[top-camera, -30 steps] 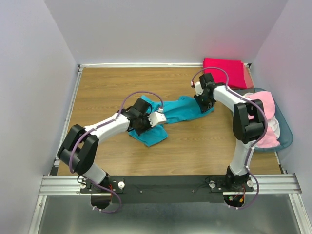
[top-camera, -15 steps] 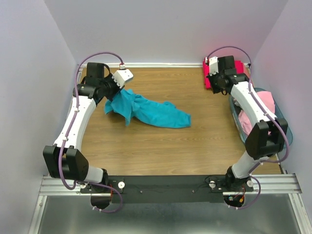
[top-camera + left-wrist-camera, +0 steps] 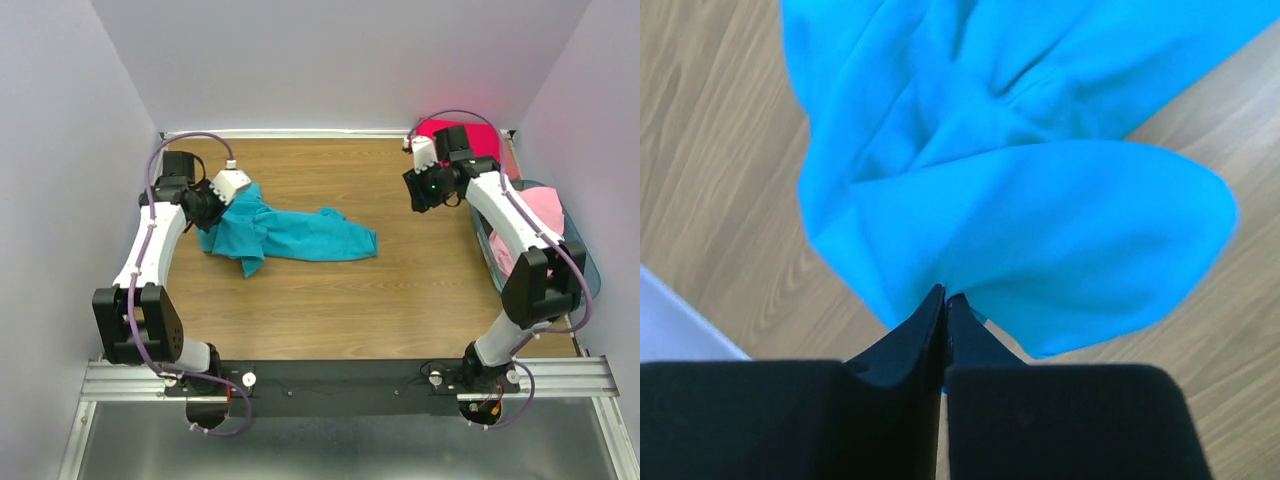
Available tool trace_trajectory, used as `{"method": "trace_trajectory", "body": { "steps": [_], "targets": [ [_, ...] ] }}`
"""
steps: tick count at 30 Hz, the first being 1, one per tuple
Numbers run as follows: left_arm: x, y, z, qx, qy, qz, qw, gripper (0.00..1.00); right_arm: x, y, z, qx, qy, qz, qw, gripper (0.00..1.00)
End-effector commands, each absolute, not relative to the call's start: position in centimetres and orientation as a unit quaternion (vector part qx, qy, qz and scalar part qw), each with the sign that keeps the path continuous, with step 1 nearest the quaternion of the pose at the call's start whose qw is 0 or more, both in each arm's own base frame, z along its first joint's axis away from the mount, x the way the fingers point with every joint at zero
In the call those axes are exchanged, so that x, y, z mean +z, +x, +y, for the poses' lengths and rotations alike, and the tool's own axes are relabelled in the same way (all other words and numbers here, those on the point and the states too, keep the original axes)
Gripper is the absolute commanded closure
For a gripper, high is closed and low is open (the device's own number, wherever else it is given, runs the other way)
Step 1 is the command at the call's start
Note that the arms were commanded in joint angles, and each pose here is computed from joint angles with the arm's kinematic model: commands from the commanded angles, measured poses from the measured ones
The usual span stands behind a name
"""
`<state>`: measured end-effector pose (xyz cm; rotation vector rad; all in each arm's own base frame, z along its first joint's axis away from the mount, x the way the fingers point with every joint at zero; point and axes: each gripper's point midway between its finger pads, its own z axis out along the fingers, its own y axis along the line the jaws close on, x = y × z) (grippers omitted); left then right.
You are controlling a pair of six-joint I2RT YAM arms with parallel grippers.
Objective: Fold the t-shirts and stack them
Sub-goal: Flatten out the tshirt
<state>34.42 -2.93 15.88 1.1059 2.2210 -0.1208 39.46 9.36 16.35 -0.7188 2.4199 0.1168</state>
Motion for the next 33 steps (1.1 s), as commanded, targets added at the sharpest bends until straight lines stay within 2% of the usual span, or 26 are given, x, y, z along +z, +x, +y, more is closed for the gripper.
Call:
{"method": "trace_trajectory", "body": {
  "steps": [1, 2, 4, 5, 10, 16, 21, 29, 33],
  "targets": [
    [14.3, 35.7, 1.7, -0.008, 0.386, 0.871, 0.303, 0.91, 13.7, 37.3, 13.9, 0.122, -0.292, 0.915, 0.248, 0.47],
    [14.2, 36.0, 2.6, -0.002, 0.376, 0.877, 0.3, 0.88, 13.5, 37.3, 14.6, 0.132, -0.295, 0.914, 0.244, 0.45],
    [13.9, 36.2, 4.6, 0.006, 0.347, 0.89, 0.295, 0.74, 12.5, 37.3, 16.3, 0.147, -0.3, 0.914, 0.229, 0.39],
    [14.7, 36.5, 4.8, 0.007, 0.345, 0.888, 0.302, 0.62, 12.3, 37.3, 16.8, 0.151, -0.303, 0.914, 0.224, 0.38],
    [17.8, 34.4, 2.3, -0.027, 0.4, 0.852, 0.336, 0.34, 10.4, 37.5, 20.5, 0.171, -0.321, 0.91, 0.201, 0.36],
    [17.8, 30.4, -3.5, -0.055, 0.485, 0.807, 0.333, 0.32, 7.5, 39.1, 22.1, 0.167, -0.313, 0.916, 0.186, 0.36],
    [12.6, 28.0, -7.9, -0.069, 0.506, 0.81, 0.288, 0.31, 5.3, 40.2, 23.2, 0.171, -0.301, 0.923, 0.17, 0.36],
    [9.3, 29.7, -9.2, -0.021, 0.515, 0.811, 0.276, 0.27, 2.8, 39.9, 24.0, 0.17, -0.298, 0.928, 0.145, 0.39],
    [7.2, 30.5, -8.5, 0.017, 0.514, 0.818, 0.259, 0.27, 1.7, 39.9, 23.7, 0.162, -0.29, 0.933, 0.136, 0.49]
  ]
}}
